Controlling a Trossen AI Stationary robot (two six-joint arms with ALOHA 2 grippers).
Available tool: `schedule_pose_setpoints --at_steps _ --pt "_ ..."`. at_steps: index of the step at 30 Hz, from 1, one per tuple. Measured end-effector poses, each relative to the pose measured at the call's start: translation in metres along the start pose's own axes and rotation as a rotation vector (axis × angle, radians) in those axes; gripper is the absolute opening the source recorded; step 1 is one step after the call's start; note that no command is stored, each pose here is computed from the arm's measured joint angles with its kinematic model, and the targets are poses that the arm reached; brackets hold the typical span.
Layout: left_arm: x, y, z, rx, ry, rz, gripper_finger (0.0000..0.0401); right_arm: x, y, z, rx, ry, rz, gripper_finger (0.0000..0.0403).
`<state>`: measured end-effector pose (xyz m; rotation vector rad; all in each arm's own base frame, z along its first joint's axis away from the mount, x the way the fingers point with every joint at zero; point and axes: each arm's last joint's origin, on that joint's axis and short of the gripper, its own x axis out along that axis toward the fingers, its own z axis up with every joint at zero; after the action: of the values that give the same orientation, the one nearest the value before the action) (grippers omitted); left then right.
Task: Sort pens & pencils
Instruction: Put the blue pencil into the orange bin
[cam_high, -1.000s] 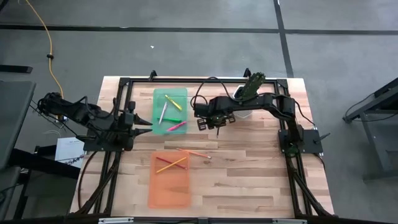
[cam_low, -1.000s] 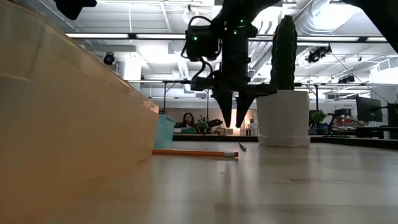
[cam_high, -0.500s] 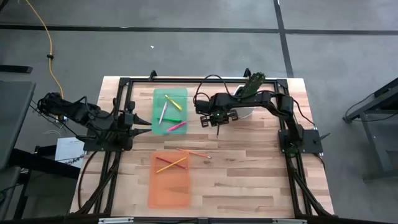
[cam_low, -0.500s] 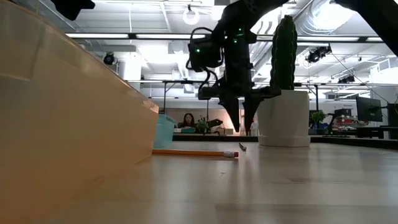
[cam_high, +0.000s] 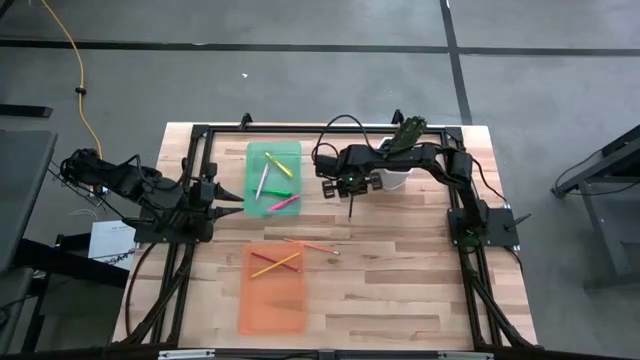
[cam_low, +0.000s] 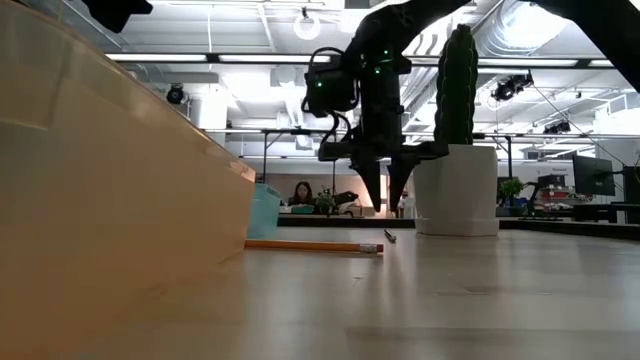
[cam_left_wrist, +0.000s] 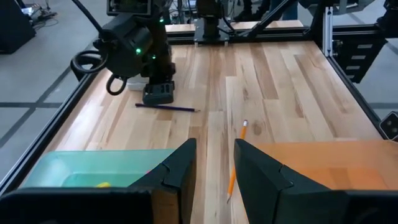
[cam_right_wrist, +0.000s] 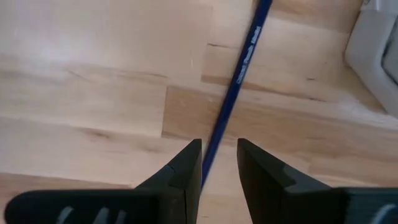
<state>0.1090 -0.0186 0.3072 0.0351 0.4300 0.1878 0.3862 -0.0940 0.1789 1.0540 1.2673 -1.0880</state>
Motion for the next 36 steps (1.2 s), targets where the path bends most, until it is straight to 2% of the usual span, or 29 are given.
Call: schedule_pose_setpoints --at_steps 4,12,20,36 --pt "0.0 0.0 0.0 0.0 0.0 -0.005 0.0097 0.001 0.0 0.0 0.0 -0.004 -0.006 0.0094" --pt "0.0 0.0 0.0 -0.001 0.002 -0.013 0.0097 0.025 -0.006 -0.013 0.022 0.039 -0.019 0.0094" --pt "0.0 0.0 0.0 0.0 0.002 -0.013 0.0097 0.027 0.0 -0.017 0.011 0.028 0.027 0.0094" --pt "0.0 0.0 -0.001 0.003 0.016 -0.011 0.0097 0.027 -0.001 -0.011 0.024 0.013 0.032 0.0094"
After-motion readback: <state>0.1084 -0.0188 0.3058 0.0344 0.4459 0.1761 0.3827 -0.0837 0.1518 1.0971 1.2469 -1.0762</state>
